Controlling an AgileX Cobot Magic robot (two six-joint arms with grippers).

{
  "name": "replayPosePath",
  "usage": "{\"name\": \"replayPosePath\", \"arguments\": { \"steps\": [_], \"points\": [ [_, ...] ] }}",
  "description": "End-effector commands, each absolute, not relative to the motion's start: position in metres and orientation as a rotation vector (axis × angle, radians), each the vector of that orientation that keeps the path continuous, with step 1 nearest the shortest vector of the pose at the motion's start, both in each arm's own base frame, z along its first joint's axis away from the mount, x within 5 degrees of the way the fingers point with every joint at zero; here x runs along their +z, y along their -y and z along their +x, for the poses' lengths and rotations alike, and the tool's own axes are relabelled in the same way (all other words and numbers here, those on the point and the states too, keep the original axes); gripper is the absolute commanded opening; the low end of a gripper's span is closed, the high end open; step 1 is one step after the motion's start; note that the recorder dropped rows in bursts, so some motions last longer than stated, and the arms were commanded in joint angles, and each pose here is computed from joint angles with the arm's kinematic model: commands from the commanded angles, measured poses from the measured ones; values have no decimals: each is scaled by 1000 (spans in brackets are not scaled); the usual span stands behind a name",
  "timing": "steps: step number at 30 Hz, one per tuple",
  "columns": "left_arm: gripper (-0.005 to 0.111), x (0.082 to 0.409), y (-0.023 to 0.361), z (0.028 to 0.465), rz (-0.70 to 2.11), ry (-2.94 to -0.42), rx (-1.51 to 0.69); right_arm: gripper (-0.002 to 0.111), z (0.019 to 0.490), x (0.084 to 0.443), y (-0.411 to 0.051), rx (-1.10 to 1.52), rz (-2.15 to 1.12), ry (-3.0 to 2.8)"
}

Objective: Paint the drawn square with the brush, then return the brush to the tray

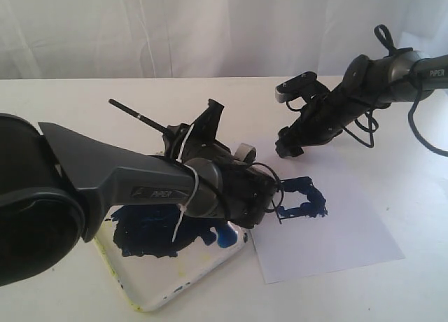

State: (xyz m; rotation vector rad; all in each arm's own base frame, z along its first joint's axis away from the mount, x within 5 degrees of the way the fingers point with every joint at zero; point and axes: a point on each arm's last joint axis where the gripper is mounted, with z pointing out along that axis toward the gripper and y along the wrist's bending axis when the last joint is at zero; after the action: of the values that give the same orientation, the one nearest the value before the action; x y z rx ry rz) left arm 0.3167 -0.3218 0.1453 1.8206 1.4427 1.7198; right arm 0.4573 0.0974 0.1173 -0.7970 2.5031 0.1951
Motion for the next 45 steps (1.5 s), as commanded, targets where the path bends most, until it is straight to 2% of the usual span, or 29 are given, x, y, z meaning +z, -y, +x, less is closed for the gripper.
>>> {"name": "replayPosePath", "arguments": {
  "steps": [1, 8, 20, 45],
  "points": [
    [0, 154, 313, 317, 1740, -1493, 1794, 73, 453, 98, -95, 190, -848, -2557],
    [0, 144, 317, 318, 1784, -1476, 1735, 73, 453, 98, -95, 191, -849, -2558],
    [0, 150, 329, 314, 1752, -1484, 1662, 73, 453, 98, -95, 192, -847, -2558],
    [0, 132, 333, 315, 1889, -1411, 1659, 73, 453, 98, -95, 198, -830, -2566]
  ]
}}
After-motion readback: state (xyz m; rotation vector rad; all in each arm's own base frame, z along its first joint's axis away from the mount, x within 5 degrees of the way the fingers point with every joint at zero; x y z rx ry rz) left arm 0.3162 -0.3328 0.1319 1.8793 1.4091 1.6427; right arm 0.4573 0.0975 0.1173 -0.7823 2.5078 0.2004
